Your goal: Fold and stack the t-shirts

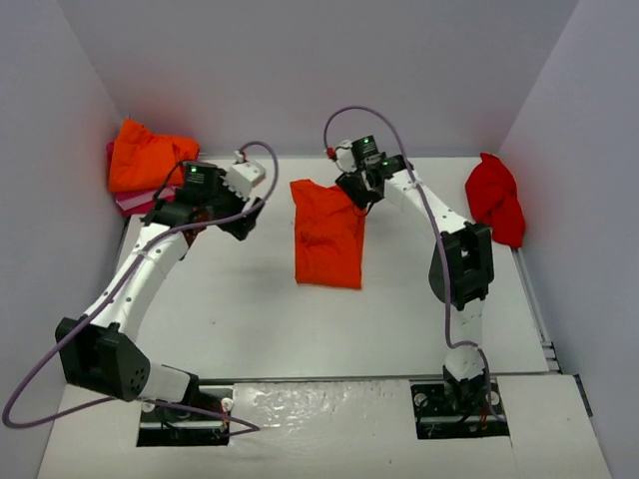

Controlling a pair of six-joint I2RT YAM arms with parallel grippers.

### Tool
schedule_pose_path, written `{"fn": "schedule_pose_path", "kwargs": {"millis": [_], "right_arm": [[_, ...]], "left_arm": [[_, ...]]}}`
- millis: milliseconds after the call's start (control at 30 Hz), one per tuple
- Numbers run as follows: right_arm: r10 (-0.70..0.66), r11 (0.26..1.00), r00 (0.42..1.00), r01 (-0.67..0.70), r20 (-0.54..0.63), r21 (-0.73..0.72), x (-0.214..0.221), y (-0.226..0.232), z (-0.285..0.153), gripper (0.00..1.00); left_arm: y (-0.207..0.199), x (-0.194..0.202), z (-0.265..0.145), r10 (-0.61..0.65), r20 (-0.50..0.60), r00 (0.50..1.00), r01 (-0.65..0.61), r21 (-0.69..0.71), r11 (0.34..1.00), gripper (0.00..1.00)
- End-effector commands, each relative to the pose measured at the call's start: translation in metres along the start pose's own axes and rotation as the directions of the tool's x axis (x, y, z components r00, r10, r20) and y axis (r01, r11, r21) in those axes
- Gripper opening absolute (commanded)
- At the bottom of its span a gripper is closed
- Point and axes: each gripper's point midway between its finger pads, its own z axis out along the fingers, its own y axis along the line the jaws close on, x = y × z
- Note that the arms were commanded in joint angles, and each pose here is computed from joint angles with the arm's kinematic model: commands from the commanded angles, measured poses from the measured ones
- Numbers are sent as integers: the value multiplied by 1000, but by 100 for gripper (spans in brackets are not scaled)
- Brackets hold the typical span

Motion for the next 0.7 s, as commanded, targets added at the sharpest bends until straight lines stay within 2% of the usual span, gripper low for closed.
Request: {"fn": "schedule_pose_path", "kwargs": {"millis": [0, 133, 267, 533, 667], "right_arm": [[183, 963, 980, -194, 73, 187, 21, -110, -54, 55], [240, 942, 968, -250, 71, 224, 49, -147, -68, 56], [262, 933, 964, -267, 54, 239, 62, -153, -68, 56], [273, 936, 962, -272, 26, 222, 78, -142, -60, 56], [275, 938, 961, -272, 17, 215, 83, -139, -58, 56]], "left_arm": [[-90, 9, 16, 220, 0, 976, -210, 289, 934, 71], [-146, 25, 30, 382, -15, 924, -346, 391, 853, 71], [-188, 35, 47, 516, -20, 857, -460, 424, 780, 71], [-210, 48, 90, 616, -35, 787, -554, 400, 730, 73], [-212, 50, 114, 638, -58, 768, -576, 373, 727, 73]]}}
